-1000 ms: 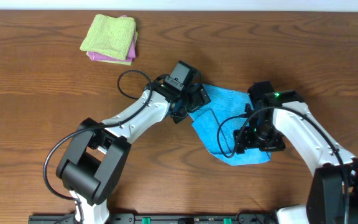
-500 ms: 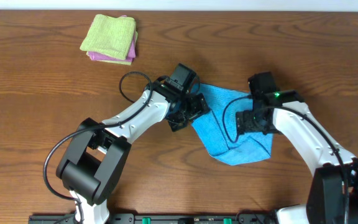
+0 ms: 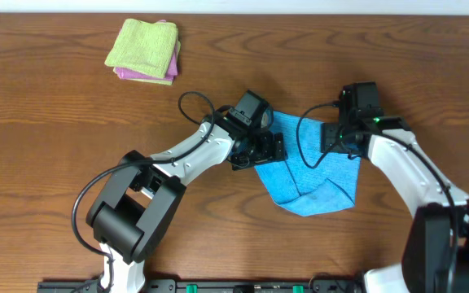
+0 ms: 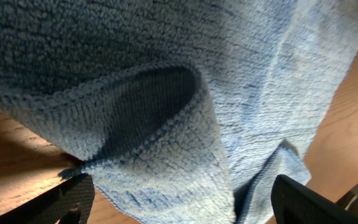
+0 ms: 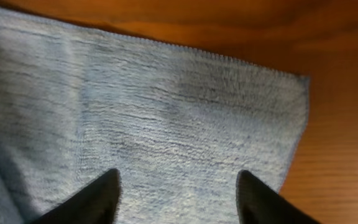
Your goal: Fold the cloth
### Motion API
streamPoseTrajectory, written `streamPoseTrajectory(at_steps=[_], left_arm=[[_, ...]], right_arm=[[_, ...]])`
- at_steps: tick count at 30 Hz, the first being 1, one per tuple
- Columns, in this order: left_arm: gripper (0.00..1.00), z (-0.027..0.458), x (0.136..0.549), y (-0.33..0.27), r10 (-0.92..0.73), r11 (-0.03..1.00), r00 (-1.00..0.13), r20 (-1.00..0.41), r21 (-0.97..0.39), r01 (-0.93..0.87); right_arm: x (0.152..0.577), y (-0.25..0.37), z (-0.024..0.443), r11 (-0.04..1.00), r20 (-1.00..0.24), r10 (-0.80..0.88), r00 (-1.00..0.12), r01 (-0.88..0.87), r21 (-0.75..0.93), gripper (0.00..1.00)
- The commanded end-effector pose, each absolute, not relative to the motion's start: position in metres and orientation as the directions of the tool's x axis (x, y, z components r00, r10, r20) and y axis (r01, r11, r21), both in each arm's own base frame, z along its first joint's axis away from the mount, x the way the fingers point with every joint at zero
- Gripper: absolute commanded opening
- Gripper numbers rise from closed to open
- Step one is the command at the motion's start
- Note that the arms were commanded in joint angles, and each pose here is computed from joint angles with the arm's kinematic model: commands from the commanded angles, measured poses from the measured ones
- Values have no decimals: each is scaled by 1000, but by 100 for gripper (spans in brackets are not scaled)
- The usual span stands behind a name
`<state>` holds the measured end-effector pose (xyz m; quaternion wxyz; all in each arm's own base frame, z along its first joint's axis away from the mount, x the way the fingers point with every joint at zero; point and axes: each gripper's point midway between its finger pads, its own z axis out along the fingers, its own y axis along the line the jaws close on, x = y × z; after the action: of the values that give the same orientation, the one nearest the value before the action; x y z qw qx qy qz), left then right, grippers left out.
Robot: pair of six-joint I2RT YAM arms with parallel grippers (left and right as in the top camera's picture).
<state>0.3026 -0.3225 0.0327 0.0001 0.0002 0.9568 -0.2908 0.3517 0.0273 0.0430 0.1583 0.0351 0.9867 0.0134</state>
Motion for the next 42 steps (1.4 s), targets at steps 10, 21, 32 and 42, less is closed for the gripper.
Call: streamPoseTrajectory(at_steps=[10,21,32,42], left_arm=[[69,23,311,-309,59,877,-995,-81,-473,90],[33,16,310,-295,46,913,-996,-80,-401,74],[41,11,313,-287,39,943,-992,-119,-323,75],[12,11,314,-288,31,944,-992,-125,-324,71]], right_arm=[[346,25,6,972,-185,137,-973,96,215,45],[347,36,4,965,-181,123,-976,75,252,44],[347,36,4,965,-181,123,-976,75,252,42],[347,36,4,965,-181,123,-976,75,252,42]])
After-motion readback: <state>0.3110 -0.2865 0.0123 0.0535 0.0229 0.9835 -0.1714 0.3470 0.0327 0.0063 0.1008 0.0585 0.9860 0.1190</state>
